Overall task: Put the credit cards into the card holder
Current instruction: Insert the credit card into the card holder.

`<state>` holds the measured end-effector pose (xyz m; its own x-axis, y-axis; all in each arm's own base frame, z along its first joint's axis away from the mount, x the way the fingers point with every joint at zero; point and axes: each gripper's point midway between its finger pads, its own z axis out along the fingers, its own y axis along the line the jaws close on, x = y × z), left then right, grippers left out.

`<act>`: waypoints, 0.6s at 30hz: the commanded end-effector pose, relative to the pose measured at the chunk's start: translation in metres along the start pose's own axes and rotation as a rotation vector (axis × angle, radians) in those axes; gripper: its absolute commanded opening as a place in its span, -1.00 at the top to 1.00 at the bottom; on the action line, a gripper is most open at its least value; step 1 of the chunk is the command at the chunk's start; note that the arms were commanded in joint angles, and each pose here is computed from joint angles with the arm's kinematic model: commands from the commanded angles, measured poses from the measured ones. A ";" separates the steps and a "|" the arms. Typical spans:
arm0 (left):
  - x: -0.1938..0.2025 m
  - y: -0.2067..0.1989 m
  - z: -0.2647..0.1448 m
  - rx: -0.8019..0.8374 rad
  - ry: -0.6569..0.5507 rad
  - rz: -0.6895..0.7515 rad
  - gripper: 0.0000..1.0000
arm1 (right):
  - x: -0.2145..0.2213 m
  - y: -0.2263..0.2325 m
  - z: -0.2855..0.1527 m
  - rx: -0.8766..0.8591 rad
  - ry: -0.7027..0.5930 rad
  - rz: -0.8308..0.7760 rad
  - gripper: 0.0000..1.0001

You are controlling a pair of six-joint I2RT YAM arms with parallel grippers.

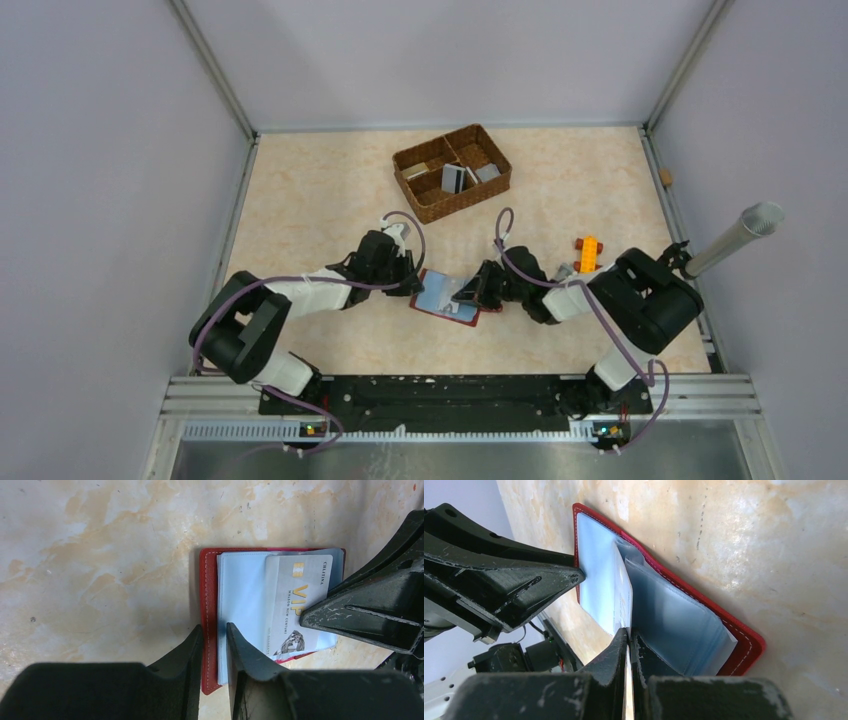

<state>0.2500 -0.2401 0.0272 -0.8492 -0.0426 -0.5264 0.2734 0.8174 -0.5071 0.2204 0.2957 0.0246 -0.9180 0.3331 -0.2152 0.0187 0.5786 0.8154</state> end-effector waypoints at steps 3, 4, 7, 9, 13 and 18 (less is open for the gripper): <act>0.016 0.001 0.003 0.009 0.057 -0.023 0.51 | 0.002 -0.020 0.010 0.069 -0.047 0.025 1.00; 0.017 0.001 0.003 0.013 0.060 -0.026 0.51 | 0.003 -0.019 0.012 0.067 -0.044 0.027 1.00; 0.018 0.000 0.003 0.018 0.064 -0.033 0.51 | 0.007 -0.019 0.018 0.064 -0.033 0.029 1.00; 0.019 0.000 0.003 0.019 0.064 -0.033 0.51 | 0.009 -0.017 0.021 0.060 -0.027 0.029 1.00; 0.018 -0.003 0.002 0.032 0.062 -0.043 0.53 | 0.011 -0.013 0.029 0.063 -0.014 0.018 1.00; 0.019 0.001 0.002 0.015 0.059 -0.054 0.69 | 0.007 -0.008 0.030 0.095 -0.023 -0.026 0.97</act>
<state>0.2496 -0.2404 0.0268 -0.8583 -0.0689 -0.5085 0.2473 0.8127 -0.5275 0.2252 0.3247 0.0205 -0.9158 0.3471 -0.2019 0.0252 0.5515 0.8338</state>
